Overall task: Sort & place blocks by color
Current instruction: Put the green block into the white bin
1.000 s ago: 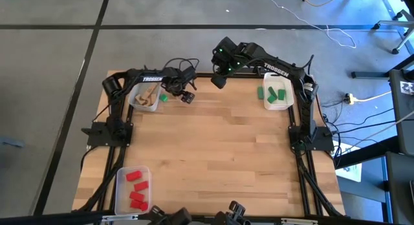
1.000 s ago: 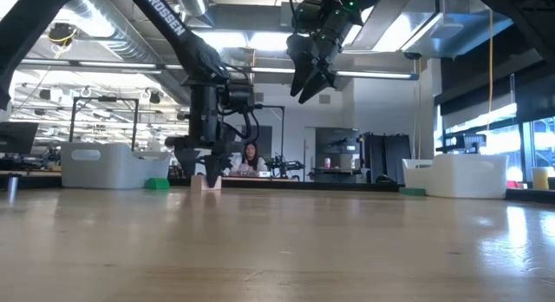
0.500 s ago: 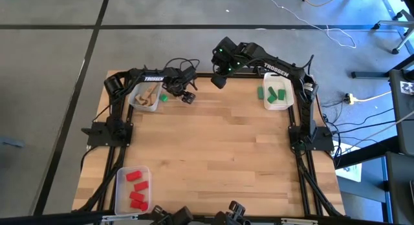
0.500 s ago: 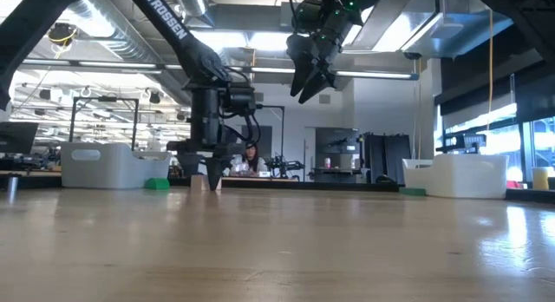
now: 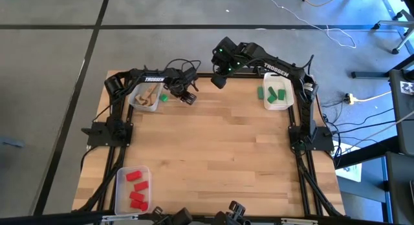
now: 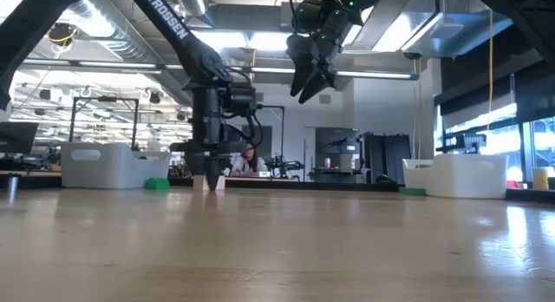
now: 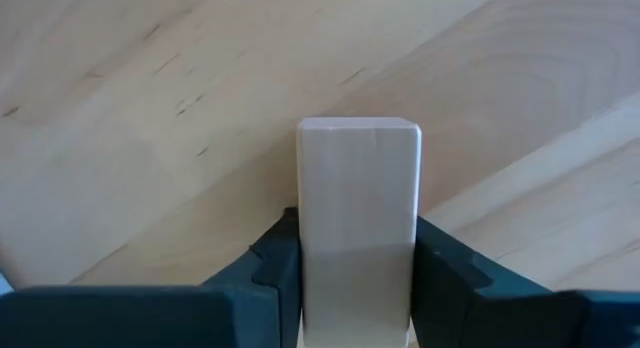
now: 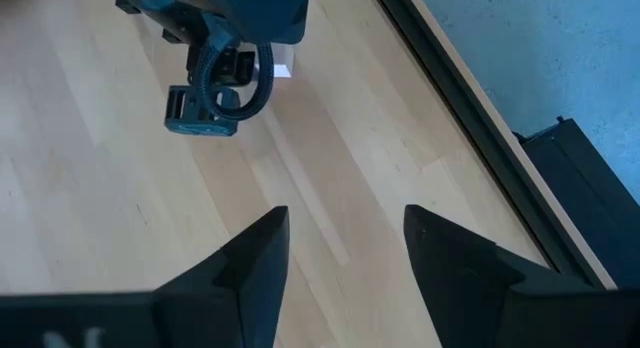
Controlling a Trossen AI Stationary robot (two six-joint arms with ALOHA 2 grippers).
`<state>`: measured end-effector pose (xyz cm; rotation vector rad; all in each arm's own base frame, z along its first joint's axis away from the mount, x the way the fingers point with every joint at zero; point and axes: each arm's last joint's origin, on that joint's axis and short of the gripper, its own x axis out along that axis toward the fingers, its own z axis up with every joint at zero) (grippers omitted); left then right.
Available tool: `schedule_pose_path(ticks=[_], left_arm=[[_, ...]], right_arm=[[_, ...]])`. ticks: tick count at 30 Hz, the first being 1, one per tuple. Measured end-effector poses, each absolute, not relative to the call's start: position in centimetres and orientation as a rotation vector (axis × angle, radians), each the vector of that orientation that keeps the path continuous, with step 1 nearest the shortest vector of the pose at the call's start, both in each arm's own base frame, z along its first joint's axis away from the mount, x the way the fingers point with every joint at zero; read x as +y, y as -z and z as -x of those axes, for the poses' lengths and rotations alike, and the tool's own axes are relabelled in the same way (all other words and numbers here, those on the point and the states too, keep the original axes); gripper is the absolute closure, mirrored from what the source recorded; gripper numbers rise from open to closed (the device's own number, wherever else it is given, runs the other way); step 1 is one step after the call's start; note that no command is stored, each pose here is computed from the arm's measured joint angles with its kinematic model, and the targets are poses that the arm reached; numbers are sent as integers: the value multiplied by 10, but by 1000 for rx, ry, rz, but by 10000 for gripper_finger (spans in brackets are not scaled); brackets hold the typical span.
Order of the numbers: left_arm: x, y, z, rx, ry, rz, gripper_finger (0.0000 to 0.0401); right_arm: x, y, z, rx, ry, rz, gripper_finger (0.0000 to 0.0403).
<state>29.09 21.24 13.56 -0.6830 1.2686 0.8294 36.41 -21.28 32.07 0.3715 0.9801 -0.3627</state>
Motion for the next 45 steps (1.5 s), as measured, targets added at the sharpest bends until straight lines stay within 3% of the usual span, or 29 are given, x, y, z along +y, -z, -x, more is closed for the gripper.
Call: schedule_pose_path(ticks=[4,15,22,28,37,45], left_arm=[[211,-148,-284,1280,-817,662,282],[206,-231,-243,1131,-898,641,282],[200,-255,-208,1203,-1037,612,282],[214,-246,-183,1249,-1084,722,282],[218,-204,-150,1300,-1113,869,282],[219,-186,-144,1246,-1099,910,282]], right_arm=[[-213,-321,-364,980,363,-373,204],[-213,-321,-365,973,363,-370,204],[-213,-321,-365,973,363,-369,204],[-213,-321,-365,971,362,-367,204],[-215,-324,-367,935,364,-353,204],[-216,-325,-369,907,366,-343,204]])
